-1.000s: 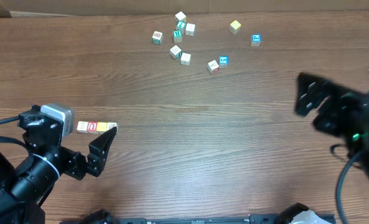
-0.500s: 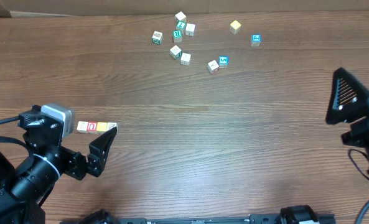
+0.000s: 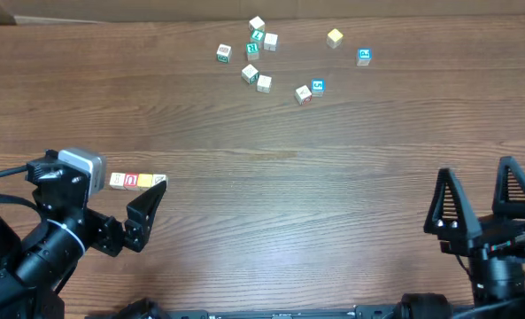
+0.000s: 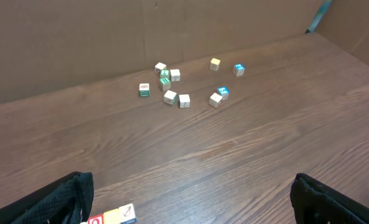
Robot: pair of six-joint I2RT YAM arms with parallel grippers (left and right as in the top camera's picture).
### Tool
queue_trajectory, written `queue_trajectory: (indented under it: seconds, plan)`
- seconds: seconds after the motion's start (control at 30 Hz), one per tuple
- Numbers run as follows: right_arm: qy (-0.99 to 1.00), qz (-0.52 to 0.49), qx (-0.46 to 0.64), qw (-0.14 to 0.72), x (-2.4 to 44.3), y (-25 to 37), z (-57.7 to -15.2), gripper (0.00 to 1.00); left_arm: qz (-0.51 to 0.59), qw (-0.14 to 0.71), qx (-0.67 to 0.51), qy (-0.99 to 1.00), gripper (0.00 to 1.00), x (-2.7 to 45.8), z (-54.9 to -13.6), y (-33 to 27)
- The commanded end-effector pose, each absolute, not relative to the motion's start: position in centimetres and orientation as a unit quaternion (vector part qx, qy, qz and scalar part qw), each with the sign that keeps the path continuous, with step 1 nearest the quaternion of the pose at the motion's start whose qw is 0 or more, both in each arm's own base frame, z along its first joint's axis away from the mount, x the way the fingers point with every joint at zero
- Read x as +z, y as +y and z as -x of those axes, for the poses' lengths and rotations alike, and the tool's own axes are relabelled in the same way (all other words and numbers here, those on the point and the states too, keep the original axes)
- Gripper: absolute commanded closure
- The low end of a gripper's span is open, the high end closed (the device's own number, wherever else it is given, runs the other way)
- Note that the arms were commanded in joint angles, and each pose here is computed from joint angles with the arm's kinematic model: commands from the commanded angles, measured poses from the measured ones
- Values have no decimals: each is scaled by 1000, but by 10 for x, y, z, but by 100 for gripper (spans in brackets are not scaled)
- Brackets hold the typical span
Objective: Form a horizontal line
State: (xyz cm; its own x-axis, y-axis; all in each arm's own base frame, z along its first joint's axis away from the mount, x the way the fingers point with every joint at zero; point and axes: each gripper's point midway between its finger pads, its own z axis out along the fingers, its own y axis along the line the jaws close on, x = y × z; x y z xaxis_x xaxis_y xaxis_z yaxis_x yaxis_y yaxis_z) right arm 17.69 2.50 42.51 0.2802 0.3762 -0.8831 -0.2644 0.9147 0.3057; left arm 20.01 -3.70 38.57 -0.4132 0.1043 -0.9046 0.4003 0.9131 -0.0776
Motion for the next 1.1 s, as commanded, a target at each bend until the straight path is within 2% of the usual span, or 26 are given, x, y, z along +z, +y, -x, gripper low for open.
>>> queue_trajectory:
  seconds: [0.0,0.43,0.73,0.93,1.07]
  plan:
    - [553,-28,198,809,404,29,-187,0,-165,525,-142,823,1,389,-199,-40]
    - [487,-28,189,852,339,22,-197,0,-165,524,-143,823,0,389,-199,-40]
    - [575,-73,171,797,256,12,-232,0,-165,525,-142,823,1,389,-199,-40]
    - [710,-108,158,678,168,11,-246,0,-165,525,-142,823,0,389,-199,-40]
    - [705,-113,151,683,171,8,-246,0,-165,525,-142,823,0,389,-199,-40]
